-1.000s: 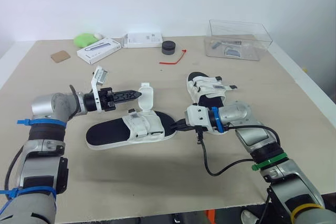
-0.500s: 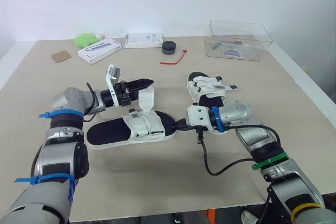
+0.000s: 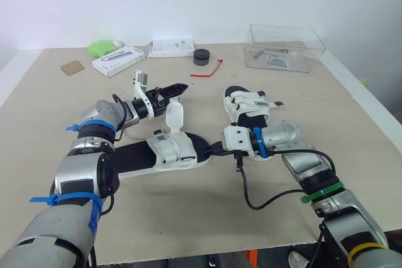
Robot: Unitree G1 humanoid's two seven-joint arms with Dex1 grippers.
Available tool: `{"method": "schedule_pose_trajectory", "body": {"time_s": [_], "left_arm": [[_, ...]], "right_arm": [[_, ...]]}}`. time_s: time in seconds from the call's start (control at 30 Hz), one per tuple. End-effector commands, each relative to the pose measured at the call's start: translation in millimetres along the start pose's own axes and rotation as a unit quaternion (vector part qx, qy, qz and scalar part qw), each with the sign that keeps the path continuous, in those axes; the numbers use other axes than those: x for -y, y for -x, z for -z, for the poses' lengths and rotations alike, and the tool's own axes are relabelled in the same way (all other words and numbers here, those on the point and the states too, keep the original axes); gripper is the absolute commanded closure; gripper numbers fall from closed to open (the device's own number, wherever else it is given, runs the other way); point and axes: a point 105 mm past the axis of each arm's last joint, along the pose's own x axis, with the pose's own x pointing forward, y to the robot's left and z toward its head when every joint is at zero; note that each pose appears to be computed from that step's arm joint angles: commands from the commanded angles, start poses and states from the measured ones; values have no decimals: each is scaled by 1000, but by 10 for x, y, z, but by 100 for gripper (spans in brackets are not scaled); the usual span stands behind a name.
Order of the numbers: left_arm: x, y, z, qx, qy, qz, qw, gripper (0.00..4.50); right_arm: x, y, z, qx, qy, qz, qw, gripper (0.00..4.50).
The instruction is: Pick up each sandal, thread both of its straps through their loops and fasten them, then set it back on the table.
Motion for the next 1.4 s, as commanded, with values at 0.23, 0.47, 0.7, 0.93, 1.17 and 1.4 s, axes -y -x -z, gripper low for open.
{"method": "schedule_pose_trajectory", "body": {"time_s": [0.23,0.47,0.7,0.93,1.17,1.4], "left_arm": [[147,-48,-210,21,-105,18,994,368],[329,-57,-136,-22,-301,65,951,448],[724,234,296,-72,-739,171,648,448],[948,576,636,-44,-872,270,406,448],[843,649,770,-79,-870,284,396,375],[960,667,750,-89,-854,280,429,87]], "right_arm": [[0,50,76,-24,4,2,1000,450],[-21,48,76,-25,5,-2,1000,450],[-32,68,85,-27,4,-5,1000,450],[-54,64,105,-29,2,-13,1000,450],[-41,13,88,-24,6,-19,1000,450],[-39,19,106,-26,8,-20,999,450]]}}
